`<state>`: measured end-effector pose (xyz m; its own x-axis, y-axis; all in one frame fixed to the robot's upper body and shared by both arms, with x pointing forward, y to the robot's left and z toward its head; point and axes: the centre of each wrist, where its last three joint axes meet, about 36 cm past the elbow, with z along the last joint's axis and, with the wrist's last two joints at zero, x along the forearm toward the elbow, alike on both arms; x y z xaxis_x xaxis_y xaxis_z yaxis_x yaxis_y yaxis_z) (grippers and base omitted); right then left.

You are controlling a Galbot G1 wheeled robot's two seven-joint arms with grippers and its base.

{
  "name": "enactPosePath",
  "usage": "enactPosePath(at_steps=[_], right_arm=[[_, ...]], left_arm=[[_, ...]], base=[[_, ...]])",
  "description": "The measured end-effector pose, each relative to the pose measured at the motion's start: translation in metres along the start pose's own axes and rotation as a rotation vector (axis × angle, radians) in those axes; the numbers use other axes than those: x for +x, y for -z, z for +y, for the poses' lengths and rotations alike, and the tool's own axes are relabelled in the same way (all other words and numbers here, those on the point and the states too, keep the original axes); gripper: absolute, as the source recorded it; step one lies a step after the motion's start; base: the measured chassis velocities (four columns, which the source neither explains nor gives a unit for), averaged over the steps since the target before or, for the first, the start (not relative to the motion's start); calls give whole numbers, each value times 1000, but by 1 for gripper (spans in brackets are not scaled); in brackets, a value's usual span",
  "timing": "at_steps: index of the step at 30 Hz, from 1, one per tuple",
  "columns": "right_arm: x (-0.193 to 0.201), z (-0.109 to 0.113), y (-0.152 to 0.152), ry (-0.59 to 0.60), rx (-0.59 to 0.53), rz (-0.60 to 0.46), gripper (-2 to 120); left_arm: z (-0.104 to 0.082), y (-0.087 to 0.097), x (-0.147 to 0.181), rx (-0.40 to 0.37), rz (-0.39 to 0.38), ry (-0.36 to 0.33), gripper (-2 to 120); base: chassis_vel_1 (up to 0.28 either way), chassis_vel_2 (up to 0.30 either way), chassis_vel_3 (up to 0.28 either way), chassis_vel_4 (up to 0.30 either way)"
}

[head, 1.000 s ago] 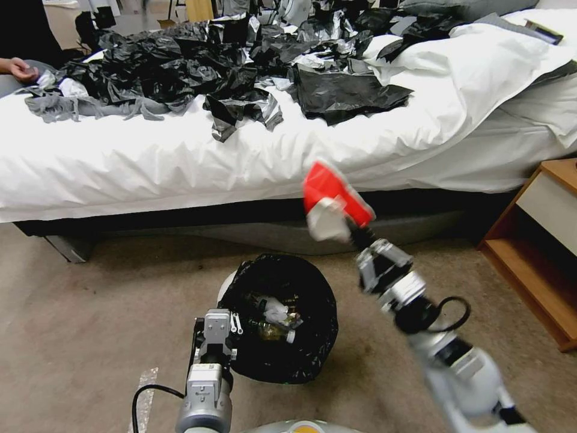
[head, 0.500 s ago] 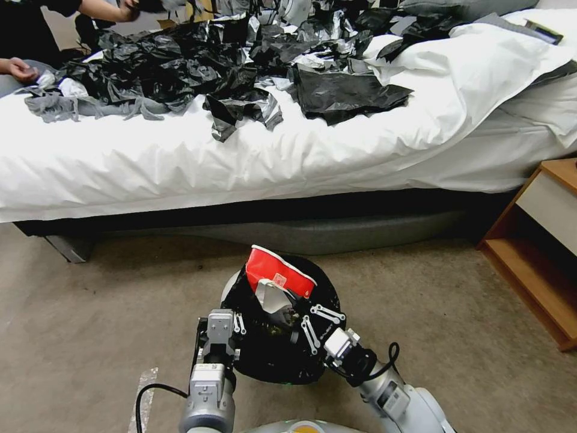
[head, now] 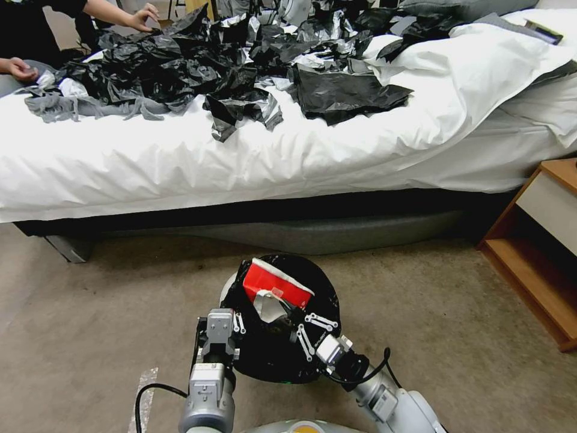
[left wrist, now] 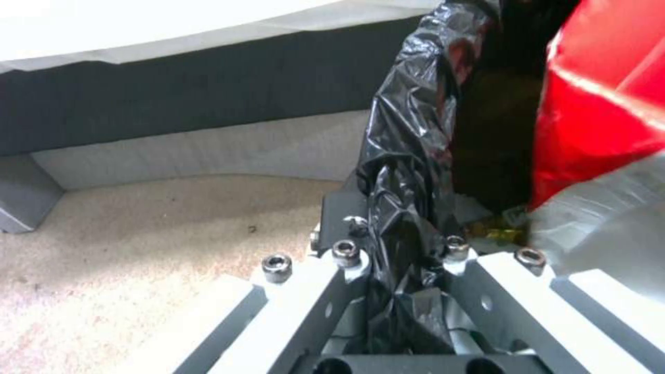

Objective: Pick up the trash bin, then pick up the garbage from the floor and place it into the trash bin.

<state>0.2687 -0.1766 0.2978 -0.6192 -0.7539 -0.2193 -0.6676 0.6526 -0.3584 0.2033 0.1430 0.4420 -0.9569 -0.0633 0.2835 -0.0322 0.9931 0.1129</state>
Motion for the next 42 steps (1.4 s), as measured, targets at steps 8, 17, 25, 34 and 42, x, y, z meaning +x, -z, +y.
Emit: enactPosePath(at_steps=[8,17,25,34,42], right_arm=[[6,4,0,17,5,7,46],[11,0,6,24,20,1,80],[-1,-18,39,-42,55,-99,100],[-17,-41,99,-325,58,-213,100],[5,-20,98,-617,46,-113,100]], left_arm=[[0,1,-1,1,-2,0,2],[0,1,-1,1,-3,0,2],[0,0,-2,-3,1,0,2],[0,-4,-3,-7,8,-2,2],[2,-5,-3,-7,12,-1,2]], base=[[0,0,0,0],[0,0,0,0],[0,0,0,0],[0,0,0,0],[0,0,0,0]])
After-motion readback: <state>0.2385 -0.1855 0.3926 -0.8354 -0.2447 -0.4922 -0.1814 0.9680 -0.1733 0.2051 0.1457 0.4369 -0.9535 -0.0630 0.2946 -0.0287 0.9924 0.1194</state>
